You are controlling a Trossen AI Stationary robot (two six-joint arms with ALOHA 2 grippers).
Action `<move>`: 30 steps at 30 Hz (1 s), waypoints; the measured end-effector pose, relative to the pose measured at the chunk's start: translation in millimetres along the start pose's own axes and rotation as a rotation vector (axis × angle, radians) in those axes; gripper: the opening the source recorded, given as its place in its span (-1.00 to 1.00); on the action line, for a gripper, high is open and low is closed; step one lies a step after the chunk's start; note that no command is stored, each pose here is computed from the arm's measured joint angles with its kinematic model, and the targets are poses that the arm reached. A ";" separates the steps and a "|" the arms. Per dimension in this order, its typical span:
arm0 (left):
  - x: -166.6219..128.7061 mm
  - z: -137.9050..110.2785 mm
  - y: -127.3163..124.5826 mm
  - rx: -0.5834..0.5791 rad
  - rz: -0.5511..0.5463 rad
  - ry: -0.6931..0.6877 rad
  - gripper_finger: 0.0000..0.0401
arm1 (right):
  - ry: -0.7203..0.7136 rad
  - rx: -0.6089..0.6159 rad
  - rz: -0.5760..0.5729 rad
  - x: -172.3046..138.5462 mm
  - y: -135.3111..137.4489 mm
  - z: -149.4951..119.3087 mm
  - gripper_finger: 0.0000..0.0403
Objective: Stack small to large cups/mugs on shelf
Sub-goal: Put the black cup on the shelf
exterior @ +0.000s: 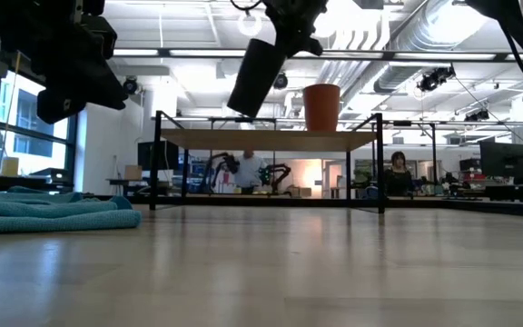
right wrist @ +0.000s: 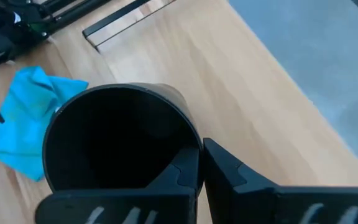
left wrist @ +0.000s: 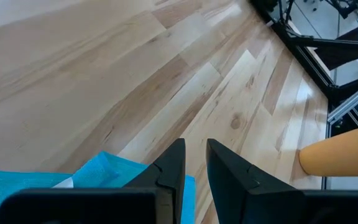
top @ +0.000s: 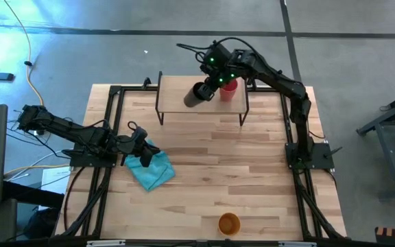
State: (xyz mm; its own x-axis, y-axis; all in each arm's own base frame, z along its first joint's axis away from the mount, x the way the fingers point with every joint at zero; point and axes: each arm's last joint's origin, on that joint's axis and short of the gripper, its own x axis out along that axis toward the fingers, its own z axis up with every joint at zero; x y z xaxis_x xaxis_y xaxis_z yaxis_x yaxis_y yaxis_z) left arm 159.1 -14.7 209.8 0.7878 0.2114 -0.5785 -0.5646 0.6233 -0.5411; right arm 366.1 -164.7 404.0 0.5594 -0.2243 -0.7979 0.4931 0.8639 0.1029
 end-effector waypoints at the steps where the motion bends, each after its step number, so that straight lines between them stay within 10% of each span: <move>1: 0.0 0.0 0.0 0.000 0.000 0.000 -0.72 | -0.004 -0.001 -0.003 -0.1 -2.5 0.7 -1.00; 30: 0.0 1.8 1.2 -0.029 0.039 -0.060 -0.72 | 0.038 0.011 -0.083 6.7 -57.2 2.3 -1.00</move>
State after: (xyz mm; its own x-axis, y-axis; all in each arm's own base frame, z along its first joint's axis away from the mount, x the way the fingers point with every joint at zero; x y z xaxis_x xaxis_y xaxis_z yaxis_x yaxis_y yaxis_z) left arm 158.9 -12.6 210.2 0.7776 0.2808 -0.5625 -0.6018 0.5916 -0.5366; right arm 343.1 -216.6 394.2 0.4907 -0.2778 -0.8259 0.5440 0.8381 0.0413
